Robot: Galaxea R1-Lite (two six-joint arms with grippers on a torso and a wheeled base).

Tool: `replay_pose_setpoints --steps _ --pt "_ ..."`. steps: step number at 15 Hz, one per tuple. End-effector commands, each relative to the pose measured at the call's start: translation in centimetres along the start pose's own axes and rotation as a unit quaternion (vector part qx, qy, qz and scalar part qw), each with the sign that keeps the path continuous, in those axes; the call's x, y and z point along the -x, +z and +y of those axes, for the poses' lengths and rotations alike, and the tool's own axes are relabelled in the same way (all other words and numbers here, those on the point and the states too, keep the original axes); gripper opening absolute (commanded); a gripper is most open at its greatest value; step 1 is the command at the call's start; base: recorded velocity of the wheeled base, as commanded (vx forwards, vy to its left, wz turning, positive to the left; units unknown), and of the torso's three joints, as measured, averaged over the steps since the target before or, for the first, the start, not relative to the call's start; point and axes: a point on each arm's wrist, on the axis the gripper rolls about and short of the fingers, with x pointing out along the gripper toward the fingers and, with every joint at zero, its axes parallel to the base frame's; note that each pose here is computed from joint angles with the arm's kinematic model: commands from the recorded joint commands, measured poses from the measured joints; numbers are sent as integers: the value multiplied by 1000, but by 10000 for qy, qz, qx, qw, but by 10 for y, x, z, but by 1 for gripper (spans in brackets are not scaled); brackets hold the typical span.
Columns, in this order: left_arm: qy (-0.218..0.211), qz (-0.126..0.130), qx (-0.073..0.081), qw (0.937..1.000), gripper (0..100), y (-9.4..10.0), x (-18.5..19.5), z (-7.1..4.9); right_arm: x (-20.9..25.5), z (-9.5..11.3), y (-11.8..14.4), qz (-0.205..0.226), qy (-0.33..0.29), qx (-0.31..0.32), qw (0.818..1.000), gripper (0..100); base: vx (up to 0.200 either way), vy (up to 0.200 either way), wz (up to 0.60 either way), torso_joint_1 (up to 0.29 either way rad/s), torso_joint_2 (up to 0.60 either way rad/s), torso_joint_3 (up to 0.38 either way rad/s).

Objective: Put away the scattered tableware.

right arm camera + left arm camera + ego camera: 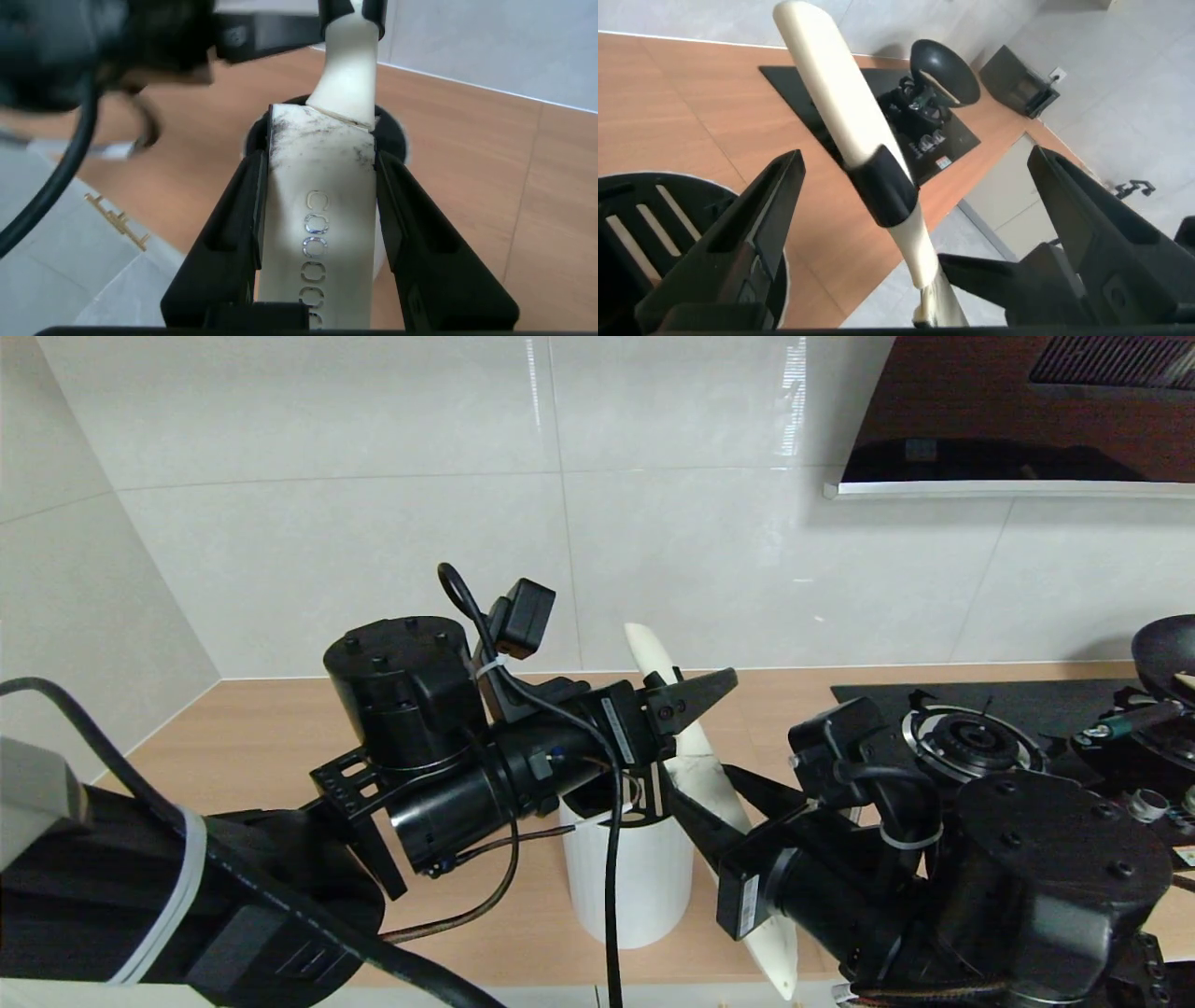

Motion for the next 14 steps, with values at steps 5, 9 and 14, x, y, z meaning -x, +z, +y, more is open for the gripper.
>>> replay_pose_setpoints --steps 5,9,14 --pt "46 36 17 10000 100 -3 -3 3 1 1 -2 38 14 18 10000 0 0 0 0 0 0 0" --pt "34 45 17 10000 0 -3 -3 3 1 1 -2 23 7 11 10000 0 0 0 0 0 0 0" --pt "51 42 18 10000 0 -4 -4 4 1 1 -1 16 0 8 10000 0 0 0 0 0 0 0"
